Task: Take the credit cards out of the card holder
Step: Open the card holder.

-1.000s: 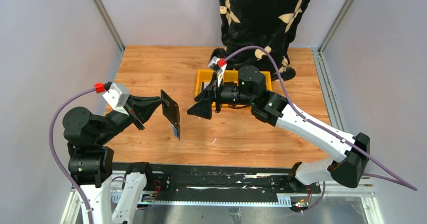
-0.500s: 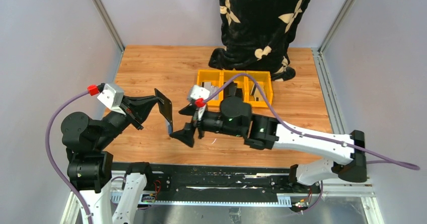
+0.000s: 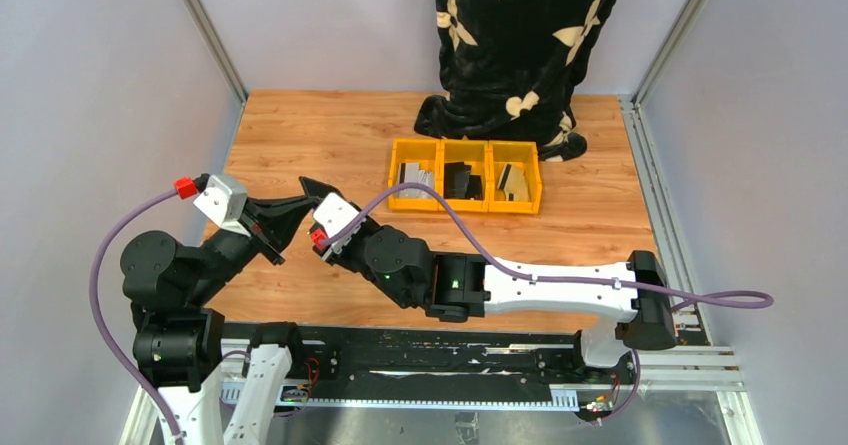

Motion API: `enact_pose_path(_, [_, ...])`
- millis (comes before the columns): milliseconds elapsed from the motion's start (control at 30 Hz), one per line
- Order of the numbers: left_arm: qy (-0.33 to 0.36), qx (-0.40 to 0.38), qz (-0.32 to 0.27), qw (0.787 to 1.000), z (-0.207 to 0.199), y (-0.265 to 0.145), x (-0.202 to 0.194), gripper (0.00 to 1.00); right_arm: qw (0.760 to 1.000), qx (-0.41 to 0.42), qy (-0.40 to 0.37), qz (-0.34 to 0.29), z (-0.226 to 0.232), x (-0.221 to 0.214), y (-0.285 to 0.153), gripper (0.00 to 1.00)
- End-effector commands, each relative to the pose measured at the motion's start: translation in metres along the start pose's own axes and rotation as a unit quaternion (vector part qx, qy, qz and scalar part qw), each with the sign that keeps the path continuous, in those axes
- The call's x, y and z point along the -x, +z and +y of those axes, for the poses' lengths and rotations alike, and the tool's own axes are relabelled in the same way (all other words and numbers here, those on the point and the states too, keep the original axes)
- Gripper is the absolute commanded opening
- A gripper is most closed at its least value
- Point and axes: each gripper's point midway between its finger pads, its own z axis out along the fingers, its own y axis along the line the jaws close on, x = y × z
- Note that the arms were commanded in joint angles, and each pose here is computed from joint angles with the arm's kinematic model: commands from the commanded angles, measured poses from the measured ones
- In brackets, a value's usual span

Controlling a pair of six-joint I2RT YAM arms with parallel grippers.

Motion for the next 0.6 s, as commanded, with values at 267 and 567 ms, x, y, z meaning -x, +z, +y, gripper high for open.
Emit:
enact_pose_path(267, [0.025, -0.046, -0.001, 0.999, -0.018, -0.005, 0.001, 0.87, 0.990, 0.089, 0.095, -0.063, -0.017, 0.035, -0.035, 0.00])
enact_pose_path(567, [-0.029, -0.103, 0.028, 0.994, -0.036, -0.005, -0.017, 1.00, 0.905, 0.313, 0.270, -0.099, -0.019, 0.047, -0.081, 0.00])
